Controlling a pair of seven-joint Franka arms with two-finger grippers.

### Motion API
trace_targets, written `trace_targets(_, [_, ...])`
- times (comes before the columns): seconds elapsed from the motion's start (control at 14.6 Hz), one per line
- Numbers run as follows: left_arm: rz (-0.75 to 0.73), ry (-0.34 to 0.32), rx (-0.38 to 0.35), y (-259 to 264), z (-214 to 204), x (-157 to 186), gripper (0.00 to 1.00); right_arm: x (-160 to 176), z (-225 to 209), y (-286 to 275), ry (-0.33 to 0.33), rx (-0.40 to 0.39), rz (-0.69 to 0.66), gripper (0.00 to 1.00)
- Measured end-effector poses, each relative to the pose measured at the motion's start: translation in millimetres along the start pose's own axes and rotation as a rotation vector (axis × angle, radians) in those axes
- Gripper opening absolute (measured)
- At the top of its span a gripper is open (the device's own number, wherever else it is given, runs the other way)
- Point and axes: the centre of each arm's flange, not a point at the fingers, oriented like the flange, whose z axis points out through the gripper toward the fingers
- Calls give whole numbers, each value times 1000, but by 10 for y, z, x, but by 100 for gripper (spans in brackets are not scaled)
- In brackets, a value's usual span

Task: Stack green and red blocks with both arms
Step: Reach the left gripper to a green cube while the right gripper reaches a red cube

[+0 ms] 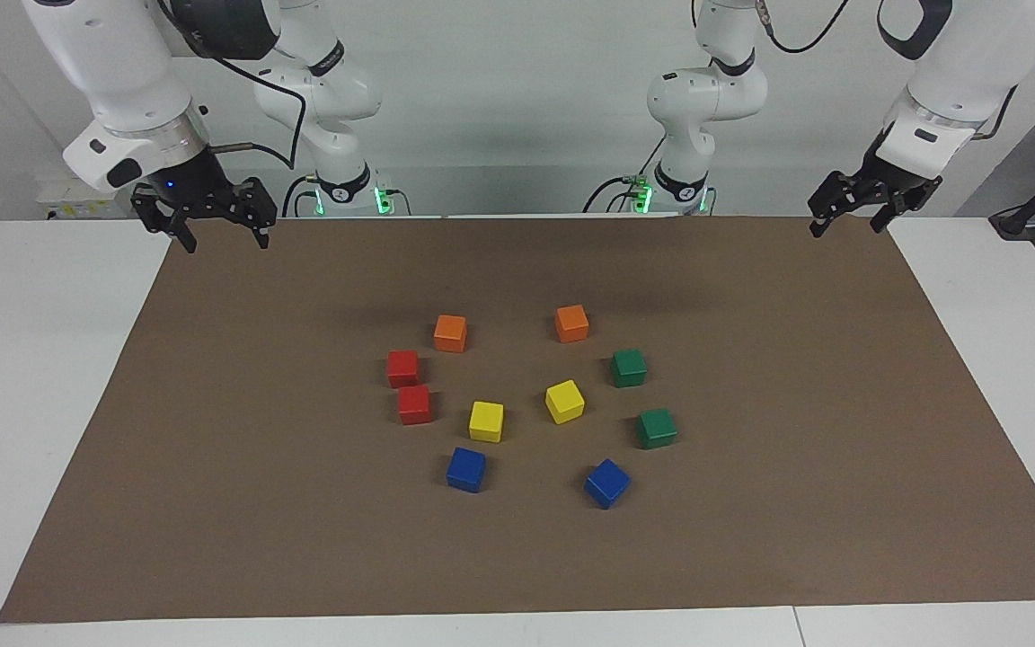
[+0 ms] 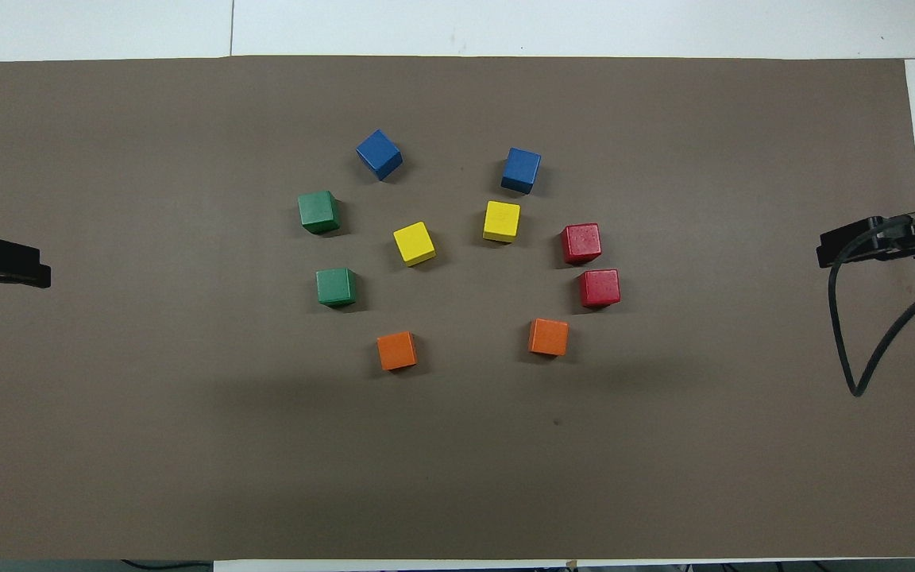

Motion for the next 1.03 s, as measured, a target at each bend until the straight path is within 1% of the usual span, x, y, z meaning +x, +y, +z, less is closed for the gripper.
trace_targets(0.48, [1,1,0,2,0,1,100,11,56,-2,-14,1,0,100])
trace_targets(0.62, [-1,14,0,-9,16,18,100,10,59,-2,-14,1,0,100])
trace_targets(0.82, [6,29,-7,42,192,27,100,14,114,-44,-23,2,35,100])
trace_targets(1.03, [78,78,-8,447,475,4,100,96,291,-383,-3,3,74,100])
